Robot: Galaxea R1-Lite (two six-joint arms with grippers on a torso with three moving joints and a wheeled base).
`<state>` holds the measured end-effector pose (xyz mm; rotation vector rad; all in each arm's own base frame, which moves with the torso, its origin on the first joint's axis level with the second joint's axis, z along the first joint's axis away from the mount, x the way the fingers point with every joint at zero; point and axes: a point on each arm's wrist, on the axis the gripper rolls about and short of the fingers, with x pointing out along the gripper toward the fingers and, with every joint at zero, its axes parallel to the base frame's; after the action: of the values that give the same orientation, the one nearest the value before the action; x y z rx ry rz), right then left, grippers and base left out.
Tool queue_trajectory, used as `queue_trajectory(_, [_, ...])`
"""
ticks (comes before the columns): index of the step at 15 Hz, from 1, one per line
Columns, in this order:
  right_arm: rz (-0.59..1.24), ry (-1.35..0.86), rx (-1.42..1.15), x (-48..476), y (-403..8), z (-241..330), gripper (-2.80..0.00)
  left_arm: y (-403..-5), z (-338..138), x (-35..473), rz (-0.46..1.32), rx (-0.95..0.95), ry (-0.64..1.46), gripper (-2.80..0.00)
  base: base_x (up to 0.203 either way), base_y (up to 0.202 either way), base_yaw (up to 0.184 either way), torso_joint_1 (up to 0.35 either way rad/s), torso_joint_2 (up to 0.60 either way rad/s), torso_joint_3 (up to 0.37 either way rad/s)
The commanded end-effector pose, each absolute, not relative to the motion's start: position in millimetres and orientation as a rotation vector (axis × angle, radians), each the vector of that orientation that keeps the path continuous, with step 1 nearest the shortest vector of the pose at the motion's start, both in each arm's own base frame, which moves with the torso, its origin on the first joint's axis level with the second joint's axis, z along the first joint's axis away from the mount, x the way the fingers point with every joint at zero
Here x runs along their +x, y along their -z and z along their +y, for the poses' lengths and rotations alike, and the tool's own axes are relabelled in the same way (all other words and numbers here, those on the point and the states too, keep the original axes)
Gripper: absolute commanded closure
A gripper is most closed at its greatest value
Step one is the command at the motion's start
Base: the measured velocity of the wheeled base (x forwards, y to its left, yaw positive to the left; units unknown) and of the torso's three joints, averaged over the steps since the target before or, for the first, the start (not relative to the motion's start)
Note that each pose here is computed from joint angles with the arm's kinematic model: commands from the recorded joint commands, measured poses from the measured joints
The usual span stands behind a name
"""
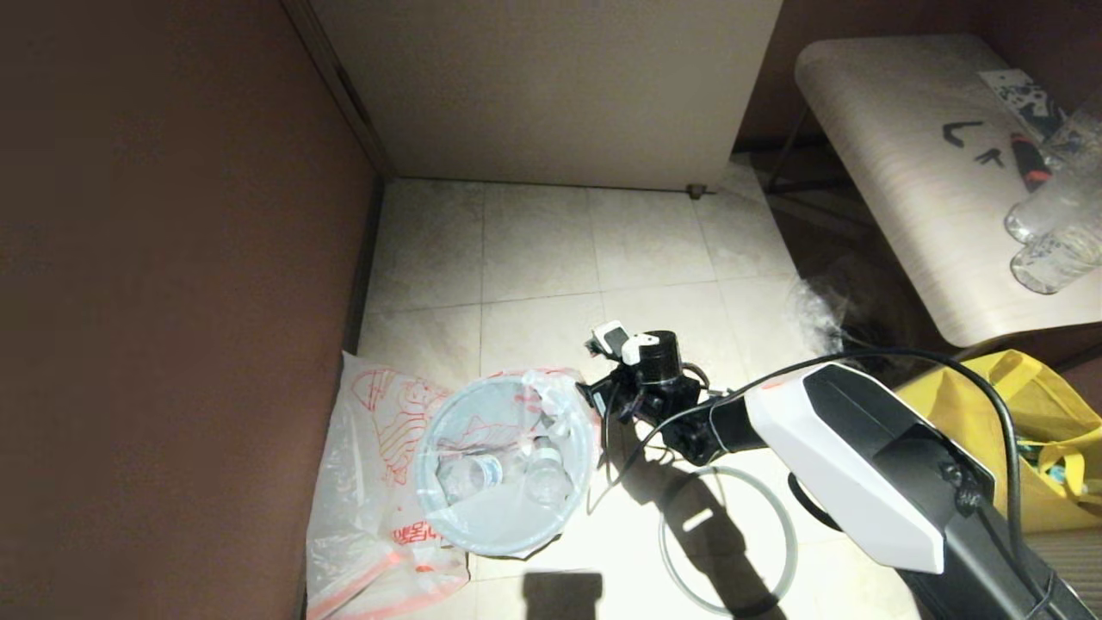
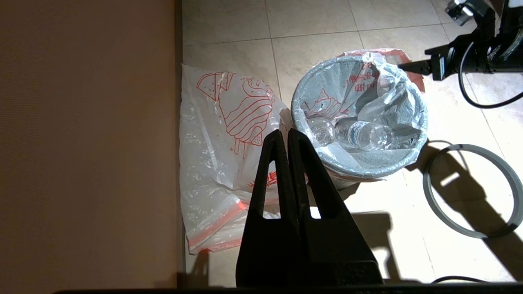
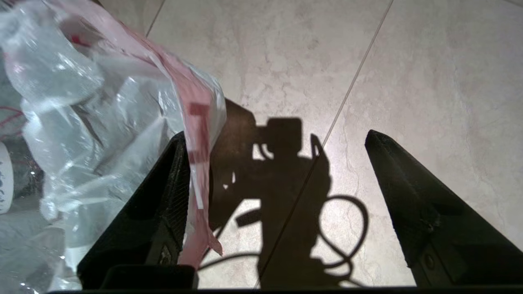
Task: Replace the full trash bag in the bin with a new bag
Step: Place the trash bag on the floor
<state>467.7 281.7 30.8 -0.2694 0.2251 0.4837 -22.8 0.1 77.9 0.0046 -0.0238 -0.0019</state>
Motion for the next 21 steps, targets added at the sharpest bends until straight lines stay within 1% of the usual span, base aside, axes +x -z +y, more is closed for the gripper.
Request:
queue_trajectory(1, [0.237,-0.494,-0.273,467.3,-22.2,283.5,-2.8,-74.6,0.1,-21.8,-0.011,0.005,0.002,0.0,0.0,0.0,0.0,0.0,0.0,0.0])
queue_trajectory(3, [0.229,-0.505,-0.273,464.8,-24.7,289.2,-2.8,-74.5,0.1,-21.8,-0.009,0.005,0.002,0.0,0.0,0.0,0.0,0.0,0.0,0.0])
queue_trajectory(7, [0.26,-0.511,-0.285,467.4,-15.9,293.0,-2.8,-74.6,0.1,-21.8,-0.011,0.005,0.002,0.0,0.0,0.0,0.0,0.0,0.0,0.0])
queue_trajectory(8, [0.271,-0.52,-0.287,466.7,-13.4,293.6,0.0,-74.6,0.1,-21.8,-0.011,0.005,0.002,0.0,0.0,0.0,0.0,0.0,0.0,0.0])
queue_trajectory(12, [0.324,-0.572,-0.294,461.8,-8.0,298.2,0.0,-74.6,0.1,-21.8,-0.011,0.005,0.002,0.0,0.0,0.0,0.0,0.0,0.0,0.0])
queue_trajectory(15, [0.321,-0.574,-0.268,460.2,-18.8,299.0,0.0,-74.6,0.1,-21.8,-0.01,0.005,0.002,0.0,0.0,0.0,0.0,0.0,0.0,0.0])
queue_trajectory(18, [0.326,-0.584,-0.128,454.4,-48.9,301.1,0.0,-74.6,0.1,-21.8,-0.011,0.005,0.002,0.0,0.0,0.0,0.0,0.0,0.0,0.0])
queue_trajectory(21, [0.436,-0.639,0.057,445.0,-70.6,298.8,0.0,-74.5,0.1,-21.8,-0.009,0.005,0.002,0.0,0.0,0.0,0.0,0.0,0.0,0.0])
